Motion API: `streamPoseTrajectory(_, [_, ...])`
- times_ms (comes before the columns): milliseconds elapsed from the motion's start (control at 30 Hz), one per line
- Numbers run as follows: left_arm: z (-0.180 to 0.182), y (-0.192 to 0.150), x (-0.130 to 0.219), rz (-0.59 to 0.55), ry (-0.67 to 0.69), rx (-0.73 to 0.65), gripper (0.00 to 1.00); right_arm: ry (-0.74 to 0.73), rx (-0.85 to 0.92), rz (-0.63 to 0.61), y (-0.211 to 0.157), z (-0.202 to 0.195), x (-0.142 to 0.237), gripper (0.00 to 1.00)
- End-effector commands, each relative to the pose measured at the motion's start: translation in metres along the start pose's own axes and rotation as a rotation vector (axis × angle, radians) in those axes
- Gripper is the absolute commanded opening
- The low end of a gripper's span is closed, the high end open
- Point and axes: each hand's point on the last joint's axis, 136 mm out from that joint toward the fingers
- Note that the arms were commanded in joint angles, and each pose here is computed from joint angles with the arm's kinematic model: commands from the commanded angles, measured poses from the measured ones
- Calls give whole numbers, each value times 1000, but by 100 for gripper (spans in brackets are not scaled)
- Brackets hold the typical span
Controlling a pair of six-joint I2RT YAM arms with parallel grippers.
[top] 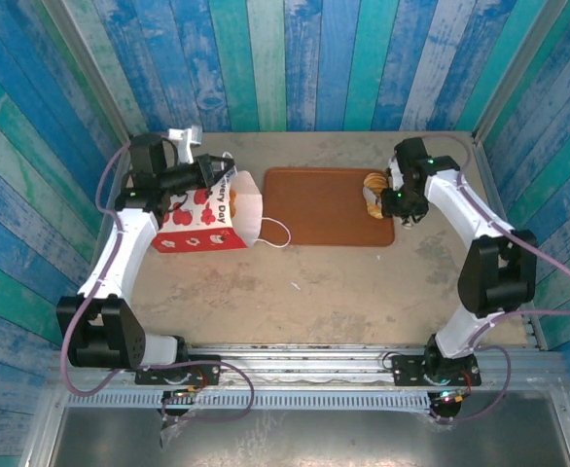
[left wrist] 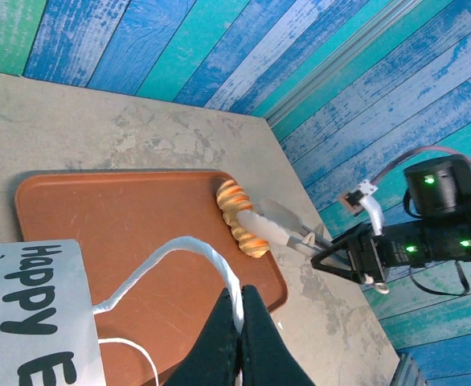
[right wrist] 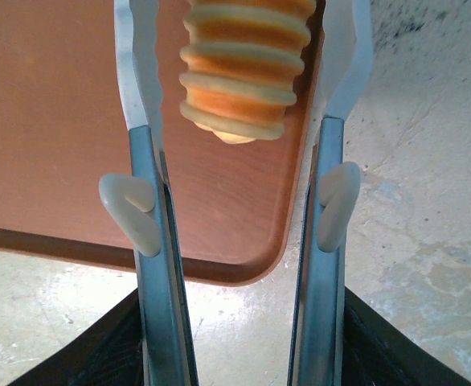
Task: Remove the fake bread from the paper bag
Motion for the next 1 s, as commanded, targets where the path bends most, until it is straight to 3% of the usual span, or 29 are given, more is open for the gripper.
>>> streamPoseTrajectory(0, [-2,11,-1,-13,-4,-45,0,31,4,-79,6,1,31,54])
streamPoseTrajectory(433, [-6,7,15,25,71,-171,0,435,13,-333,-8,47,101,59])
streamPoseTrajectory(633, [-5,1,24,41,125,-270,0,698,99,-294,-41,91,115,52])
streamPoseTrajectory(800, [-12,8,38,30,171,-373,0,763,209,-245,-70,131,107,50])
streamPoseTrajectory(967, [-13,16,49,7,227,-417,0,728,361,-170,-103,182,84,50])
Point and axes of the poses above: each hand's point on the last joint's axis, 136 mm out from that joint toward the fingers, its own x axis back along the fingers, its own z axis along the line the jaws close on, y = z × x, and after that the axes turned 15 degrees about -x, right-handed
